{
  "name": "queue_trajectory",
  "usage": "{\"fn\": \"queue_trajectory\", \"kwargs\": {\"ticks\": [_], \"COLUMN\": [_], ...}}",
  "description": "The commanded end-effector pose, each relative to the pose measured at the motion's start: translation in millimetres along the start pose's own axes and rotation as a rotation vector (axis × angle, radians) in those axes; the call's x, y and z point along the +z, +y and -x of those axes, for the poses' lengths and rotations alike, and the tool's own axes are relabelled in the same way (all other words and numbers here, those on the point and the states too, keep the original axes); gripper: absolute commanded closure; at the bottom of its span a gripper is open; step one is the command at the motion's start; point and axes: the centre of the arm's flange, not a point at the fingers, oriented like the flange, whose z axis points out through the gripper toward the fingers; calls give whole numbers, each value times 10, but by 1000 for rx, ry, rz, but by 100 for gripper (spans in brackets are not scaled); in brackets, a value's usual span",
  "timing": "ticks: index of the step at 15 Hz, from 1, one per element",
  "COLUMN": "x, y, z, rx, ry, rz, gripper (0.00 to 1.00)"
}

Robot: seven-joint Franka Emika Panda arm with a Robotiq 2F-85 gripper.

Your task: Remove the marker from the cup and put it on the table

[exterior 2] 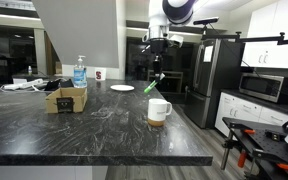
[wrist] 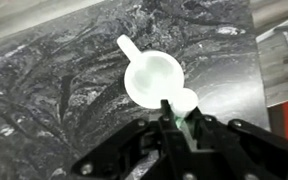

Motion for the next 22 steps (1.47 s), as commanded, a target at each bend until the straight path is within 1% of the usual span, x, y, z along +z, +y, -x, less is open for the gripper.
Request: {"fn": "queue_trajectory", "kwargs": {"ticks": [1, 4, 5, 6, 7, 8, 10, 12, 14, 22], "x": [12, 218, 325, 437, 561, 655, 794, 836, 855, 1206], "y": [-218, -494, -590, -667, -764, -811, -893, -937, -927, -857], "z": [196, 460, 545, 611, 650, 684, 660, 523, 330, -385], "rx": [-84, -244, -281, -301, -278, -271, -246, -215, -187, -94], "ry": [73, 103, 113, 124, 166, 183, 245, 320, 363, 354], "rz": [-61, -111, -103, -114, -112, -103, -92, -71, -51, -51], "gripper": [95, 95, 95, 95, 95, 95, 95, 95, 95, 95]}}
